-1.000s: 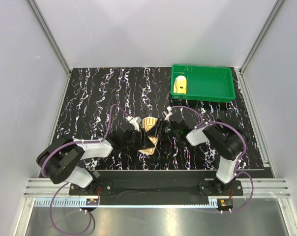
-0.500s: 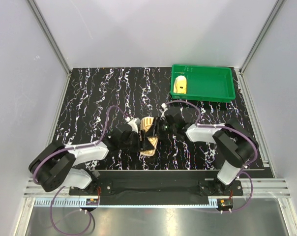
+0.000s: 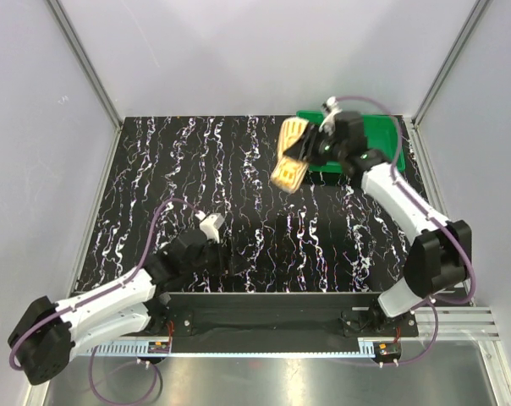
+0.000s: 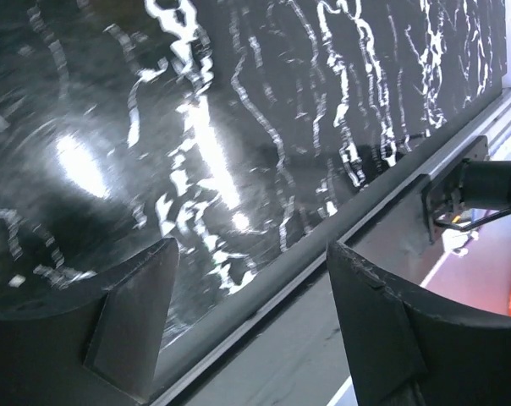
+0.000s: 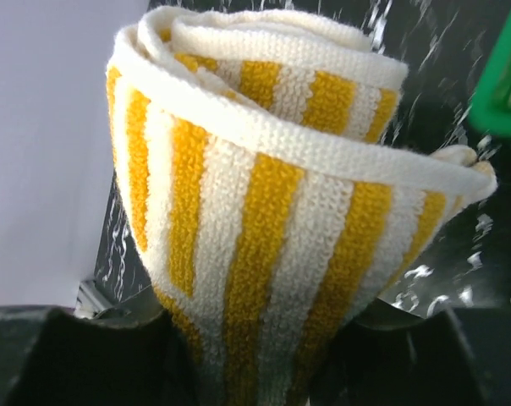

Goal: Roll the towels
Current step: Place the rolled towel into the container

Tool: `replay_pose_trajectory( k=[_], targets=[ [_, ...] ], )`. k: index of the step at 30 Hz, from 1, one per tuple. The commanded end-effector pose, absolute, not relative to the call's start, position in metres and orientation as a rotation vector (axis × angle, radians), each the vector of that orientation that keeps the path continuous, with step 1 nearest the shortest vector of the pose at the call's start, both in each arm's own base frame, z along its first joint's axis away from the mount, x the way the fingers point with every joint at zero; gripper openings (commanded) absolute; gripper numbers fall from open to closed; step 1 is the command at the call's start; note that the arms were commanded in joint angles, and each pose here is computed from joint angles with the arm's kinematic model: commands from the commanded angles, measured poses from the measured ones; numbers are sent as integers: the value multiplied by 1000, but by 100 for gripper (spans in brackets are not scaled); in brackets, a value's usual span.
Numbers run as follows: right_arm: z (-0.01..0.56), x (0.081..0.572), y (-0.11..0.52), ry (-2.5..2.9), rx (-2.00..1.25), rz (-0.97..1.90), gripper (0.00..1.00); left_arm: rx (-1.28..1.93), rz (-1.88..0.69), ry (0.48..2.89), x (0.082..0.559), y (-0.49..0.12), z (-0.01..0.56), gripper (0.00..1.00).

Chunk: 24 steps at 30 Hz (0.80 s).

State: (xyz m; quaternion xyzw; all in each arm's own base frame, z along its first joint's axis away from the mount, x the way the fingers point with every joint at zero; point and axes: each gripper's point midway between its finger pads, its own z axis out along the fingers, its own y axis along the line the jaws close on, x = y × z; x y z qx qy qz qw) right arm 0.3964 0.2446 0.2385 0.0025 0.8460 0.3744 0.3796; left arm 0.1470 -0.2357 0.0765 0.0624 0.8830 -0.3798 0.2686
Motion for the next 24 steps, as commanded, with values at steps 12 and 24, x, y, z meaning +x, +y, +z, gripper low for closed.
replay_pose_trajectory(
  k=[12,24],
  targets=[
    [298,515,110,1994,18,1060,25,19,-1005,2273,153,-218,30,74],
    [210,588,84,2096,-43,1158,26,58,-986,2349,156,-229,17,71]
  ],
)
